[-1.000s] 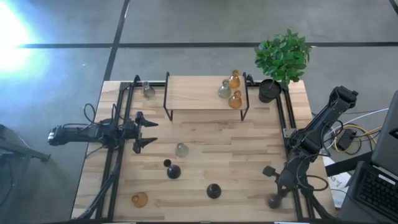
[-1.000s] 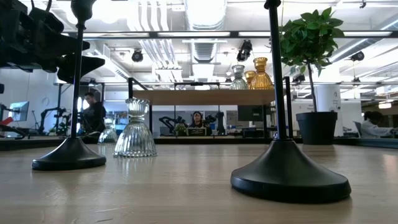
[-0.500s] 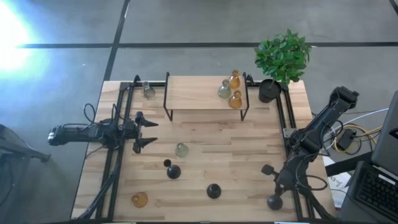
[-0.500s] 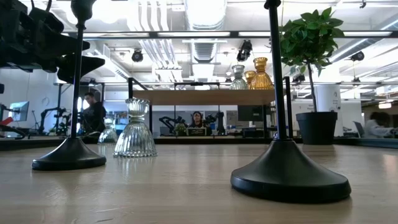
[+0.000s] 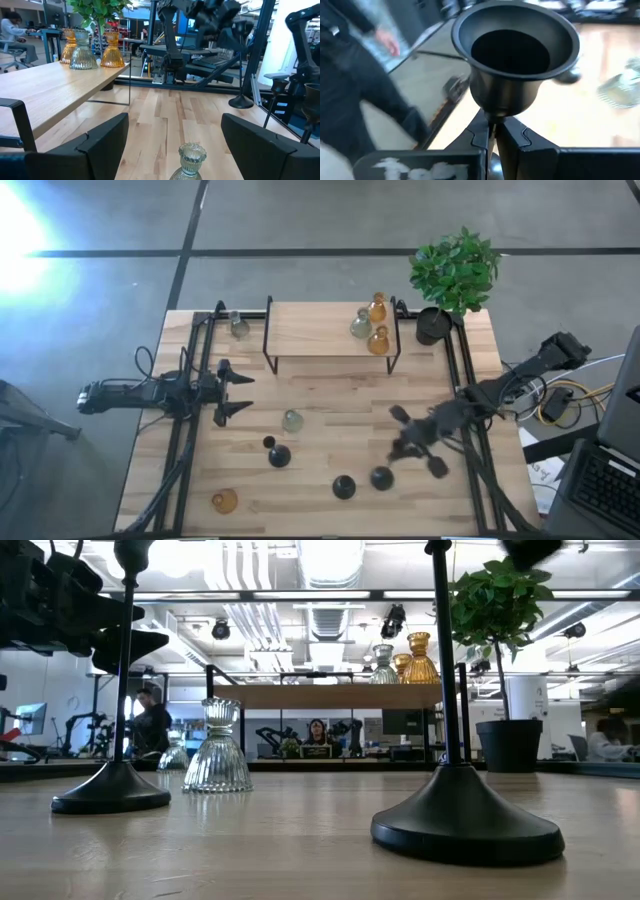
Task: Pick & Place candle stick holders
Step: Put the bottom right black candle holder on the shelf
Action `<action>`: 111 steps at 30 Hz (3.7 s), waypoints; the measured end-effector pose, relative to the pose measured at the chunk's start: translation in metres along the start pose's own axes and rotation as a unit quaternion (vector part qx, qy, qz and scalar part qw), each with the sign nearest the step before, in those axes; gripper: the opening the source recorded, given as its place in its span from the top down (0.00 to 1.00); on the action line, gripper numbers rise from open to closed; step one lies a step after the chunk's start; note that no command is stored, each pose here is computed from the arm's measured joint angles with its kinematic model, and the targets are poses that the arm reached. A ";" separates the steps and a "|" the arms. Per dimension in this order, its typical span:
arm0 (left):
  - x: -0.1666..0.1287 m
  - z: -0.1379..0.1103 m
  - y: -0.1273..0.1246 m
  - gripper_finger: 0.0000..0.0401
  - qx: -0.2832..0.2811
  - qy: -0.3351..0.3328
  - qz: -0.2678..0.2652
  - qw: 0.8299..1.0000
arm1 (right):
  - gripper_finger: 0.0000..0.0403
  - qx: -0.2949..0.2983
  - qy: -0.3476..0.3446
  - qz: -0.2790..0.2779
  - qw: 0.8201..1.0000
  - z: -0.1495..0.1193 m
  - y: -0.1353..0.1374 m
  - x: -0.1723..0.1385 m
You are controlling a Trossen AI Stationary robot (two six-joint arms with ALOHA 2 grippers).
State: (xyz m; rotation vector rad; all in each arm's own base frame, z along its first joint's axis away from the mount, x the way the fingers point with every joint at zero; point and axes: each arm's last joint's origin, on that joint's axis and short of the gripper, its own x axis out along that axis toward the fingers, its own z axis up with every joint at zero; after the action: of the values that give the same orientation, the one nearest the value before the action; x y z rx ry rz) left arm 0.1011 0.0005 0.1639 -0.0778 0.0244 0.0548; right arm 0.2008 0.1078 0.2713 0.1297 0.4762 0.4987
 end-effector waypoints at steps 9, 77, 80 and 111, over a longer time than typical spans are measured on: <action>0.000 0.000 0.000 0.19 0.000 0.000 0.000 1.000 | 0.97 0.065 -0.045 -0.085 0.993 0.084 -0.043 0.023; 0.000 0.000 0.000 0.19 0.000 0.001 0.000 1.000 | 0.97 0.147 0.040 -0.475 0.867 0.173 -0.332 -0.129; 0.000 0.000 0.000 0.19 0.000 0.001 0.000 1.000 | 0.97 0.148 0.039 -0.480 0.864 0.172 -0.332 -0.132; 0.000 0.000 0.000 0.19 0.000 0.001 0.000 1.000 | 0.97 0.123 -0.008 -0.436 0.892 0.162 -0.339 -0.144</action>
State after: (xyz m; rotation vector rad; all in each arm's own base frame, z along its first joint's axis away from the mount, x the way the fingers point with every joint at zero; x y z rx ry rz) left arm 0.1012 0.0005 0.1637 -0.0778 0.0263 0.0549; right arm 0.3111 -0.2591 0.3938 0.1471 0.5279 -0.4508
